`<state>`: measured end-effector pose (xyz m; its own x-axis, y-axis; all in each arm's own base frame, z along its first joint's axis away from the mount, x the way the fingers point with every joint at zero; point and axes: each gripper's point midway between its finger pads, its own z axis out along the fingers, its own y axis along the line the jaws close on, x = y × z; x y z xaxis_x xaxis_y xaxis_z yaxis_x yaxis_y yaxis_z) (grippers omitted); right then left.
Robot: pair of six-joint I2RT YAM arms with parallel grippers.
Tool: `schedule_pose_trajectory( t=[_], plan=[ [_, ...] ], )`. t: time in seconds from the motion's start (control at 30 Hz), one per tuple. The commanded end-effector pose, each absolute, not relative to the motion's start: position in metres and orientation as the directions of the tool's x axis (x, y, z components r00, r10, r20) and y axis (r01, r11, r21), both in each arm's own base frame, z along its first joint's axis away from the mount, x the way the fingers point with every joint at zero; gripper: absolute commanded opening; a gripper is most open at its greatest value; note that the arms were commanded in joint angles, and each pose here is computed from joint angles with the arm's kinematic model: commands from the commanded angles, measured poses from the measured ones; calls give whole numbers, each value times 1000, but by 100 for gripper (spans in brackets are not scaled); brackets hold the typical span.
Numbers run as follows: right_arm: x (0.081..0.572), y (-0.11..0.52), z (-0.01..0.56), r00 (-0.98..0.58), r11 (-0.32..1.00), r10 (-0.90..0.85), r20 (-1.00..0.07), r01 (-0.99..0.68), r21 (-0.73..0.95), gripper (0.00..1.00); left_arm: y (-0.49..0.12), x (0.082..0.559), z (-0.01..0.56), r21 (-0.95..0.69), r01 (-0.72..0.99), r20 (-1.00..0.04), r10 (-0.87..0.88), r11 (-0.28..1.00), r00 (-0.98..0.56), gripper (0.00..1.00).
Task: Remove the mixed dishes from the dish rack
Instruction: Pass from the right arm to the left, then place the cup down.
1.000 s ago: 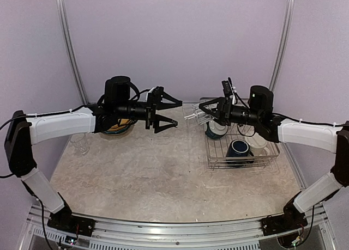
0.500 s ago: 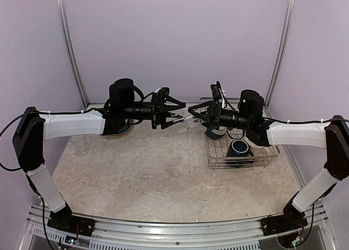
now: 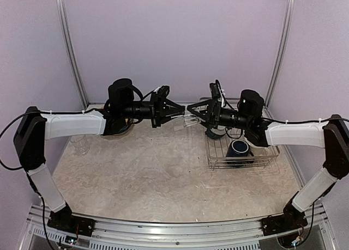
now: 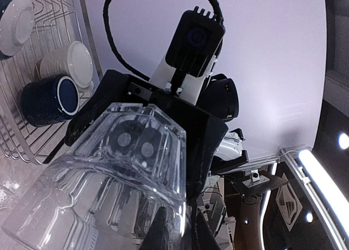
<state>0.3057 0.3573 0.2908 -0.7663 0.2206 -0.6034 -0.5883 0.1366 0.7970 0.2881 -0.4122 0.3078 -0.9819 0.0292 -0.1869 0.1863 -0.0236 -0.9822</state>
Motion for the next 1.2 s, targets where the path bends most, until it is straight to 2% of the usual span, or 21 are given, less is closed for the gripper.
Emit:
schedule_pose_trajectory(
  t=[0.0,0.1,0.2,0.4,0.63,0.77,0.9,1.17],
  plan=[
    [311,359,274,-753,209,199,-628,-593,778,76,-405,293,302,-986,169,-169,10,-7,-986,0],
    [315,356,273,-739,261,194,-645,-595,760,90,-398,296,298,-986,164,-164,-8,26,-986,0],
    [322,351,271,-724,317,188,-664,-595,738,99,-387,301,292,-984,163,-165,-30,67,-986,0],
    [329,342,265,-710,388,165,-684,-591,707,100,-354,309,270,-963,145,-166,-79,227,-983,0],
    [333,329,245,-720,480,140,-680,-551,682,100,-271,322,233,-804,50,-203,-194,593,-960,0],
    [333,325,239,-724,498,134,-677,-541,678,100,-208,327,223,-680,-39,-234,-268,732,-935,0],
    [333,323,238,-728,503,131,-673,-536,678,99,-141,330,226,-538,-136,-296,-337,832,-894,0],
    [332,320,237,-730,511,131,-671,-530,676,99,-35,333,214,-200,-324,-346,-375,925,-860,0]
  ],
)
